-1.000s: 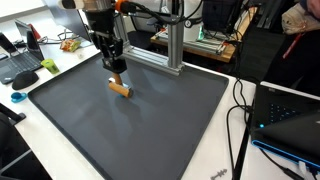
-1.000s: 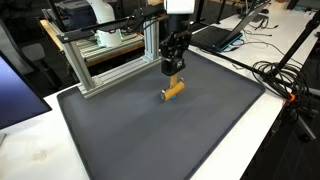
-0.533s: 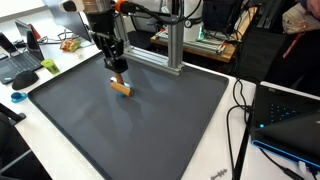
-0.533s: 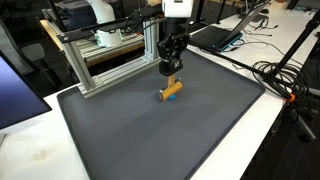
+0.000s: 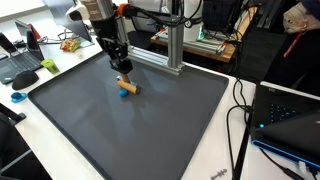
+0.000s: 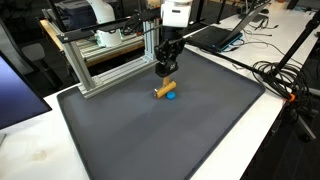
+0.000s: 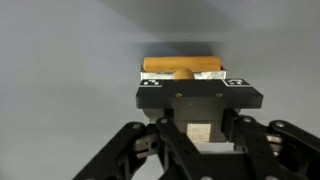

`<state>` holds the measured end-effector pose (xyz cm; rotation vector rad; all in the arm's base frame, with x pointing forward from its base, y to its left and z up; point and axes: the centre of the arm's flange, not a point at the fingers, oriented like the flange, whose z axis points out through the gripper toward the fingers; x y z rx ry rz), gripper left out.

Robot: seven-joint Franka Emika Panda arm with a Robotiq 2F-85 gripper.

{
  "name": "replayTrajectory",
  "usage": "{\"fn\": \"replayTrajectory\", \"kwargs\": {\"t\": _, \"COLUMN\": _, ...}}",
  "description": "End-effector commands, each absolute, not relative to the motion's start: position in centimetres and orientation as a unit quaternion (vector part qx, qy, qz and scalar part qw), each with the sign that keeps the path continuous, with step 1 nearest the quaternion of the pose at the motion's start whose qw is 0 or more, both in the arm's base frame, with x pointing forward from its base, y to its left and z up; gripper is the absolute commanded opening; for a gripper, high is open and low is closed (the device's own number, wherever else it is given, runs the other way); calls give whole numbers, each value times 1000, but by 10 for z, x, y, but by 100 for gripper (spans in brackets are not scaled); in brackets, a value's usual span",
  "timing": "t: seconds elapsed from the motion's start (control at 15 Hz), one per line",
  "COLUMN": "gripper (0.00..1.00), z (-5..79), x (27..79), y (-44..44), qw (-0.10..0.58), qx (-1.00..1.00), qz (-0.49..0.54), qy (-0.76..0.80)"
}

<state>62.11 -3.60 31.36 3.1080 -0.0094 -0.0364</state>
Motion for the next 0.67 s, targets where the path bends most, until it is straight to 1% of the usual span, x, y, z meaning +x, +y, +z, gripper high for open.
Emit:
{"fn": "replayTrajectory", "kwargs": {"t": 0.0, "gripper": 22, "z": 320, "x": 617, "y": -39, "qw": 25, "qx": 999, "qz": -39, "qy": -6}}
{"fn": "replayTrajectory", "kwargs": {"t": 0.13, "gripper": 22, "z": 338, "x": 611, "y": -36, "qw": 27, "qx": 999, "qz": -38, "qy": -3}}
{"fn": "replayTrajectory", "kwargs": {"t": 0.27, "gripper": 22, "z": 358, "x": 610, "y": -32, "qw": 21, "qx": 1000, "qz": -11, "qy": 1}}
{"fn": "replayTrajectory", "kwargs": {"t": 0.6, "gripper": 22, "z": 382, "x": 627, "y": -25, "qw": 14, "qx": 999, "qz": 42, "qy": 10}}
